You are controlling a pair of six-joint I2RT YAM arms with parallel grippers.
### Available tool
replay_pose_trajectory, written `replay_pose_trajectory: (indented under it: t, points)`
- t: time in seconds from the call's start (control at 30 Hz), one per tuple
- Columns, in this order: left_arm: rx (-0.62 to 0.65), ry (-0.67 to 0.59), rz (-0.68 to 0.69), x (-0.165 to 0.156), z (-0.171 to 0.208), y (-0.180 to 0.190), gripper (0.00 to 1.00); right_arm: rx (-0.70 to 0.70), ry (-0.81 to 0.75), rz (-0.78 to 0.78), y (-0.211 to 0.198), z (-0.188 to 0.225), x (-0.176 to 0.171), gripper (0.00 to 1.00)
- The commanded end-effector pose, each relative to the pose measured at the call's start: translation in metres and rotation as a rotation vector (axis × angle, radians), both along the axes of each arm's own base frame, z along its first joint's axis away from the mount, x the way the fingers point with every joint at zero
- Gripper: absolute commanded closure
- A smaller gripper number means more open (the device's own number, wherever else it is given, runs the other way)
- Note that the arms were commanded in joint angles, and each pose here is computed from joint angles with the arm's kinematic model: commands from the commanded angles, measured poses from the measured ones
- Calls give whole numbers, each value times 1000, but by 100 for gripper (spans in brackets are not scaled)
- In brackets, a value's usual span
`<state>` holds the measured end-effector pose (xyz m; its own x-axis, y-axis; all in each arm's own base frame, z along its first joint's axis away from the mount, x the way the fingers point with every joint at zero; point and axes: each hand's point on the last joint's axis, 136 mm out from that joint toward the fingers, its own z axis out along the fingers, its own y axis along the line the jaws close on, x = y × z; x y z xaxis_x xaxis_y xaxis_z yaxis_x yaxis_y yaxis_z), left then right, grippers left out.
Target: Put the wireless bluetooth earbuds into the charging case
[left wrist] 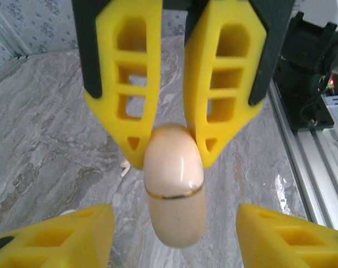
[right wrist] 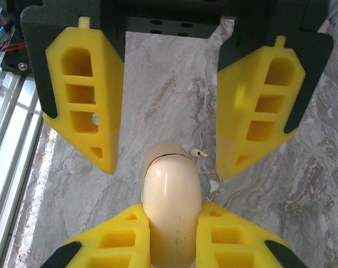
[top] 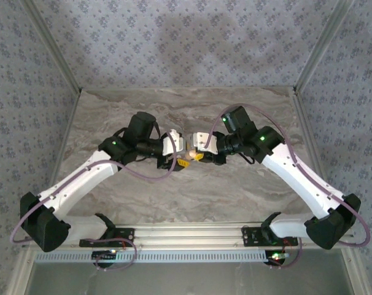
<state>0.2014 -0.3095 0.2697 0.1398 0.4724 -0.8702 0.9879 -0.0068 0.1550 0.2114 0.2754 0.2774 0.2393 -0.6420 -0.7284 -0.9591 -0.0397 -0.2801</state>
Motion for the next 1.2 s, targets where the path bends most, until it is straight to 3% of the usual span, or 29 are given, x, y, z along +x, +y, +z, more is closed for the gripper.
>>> replay_pose_trajectory:
  t: [0.0,0.3,0.57,0.63,0.8,1.17]
  points:
    - [-46,-1,-45,-6,18,-7,46,44,-39,36,8,16,-1,83]
    - [-48,23,-55,-4,17,-11,56,79,-37,49,15,21,-2,83]
    - [-52,25,-63,-6,17,-11,77,75,-26,45,14,18,-3,82]
    - [-51,27,-65,-7,16,-10,78,81,-19,34,14,18,-3,80]
    - [-58,32,-84,-11,17,-10,80,102,-34,-43,8,22,9,61]
    - [-71,46,-106,-16,17,-11,80,155,-59,-130,-13,33,29,58]
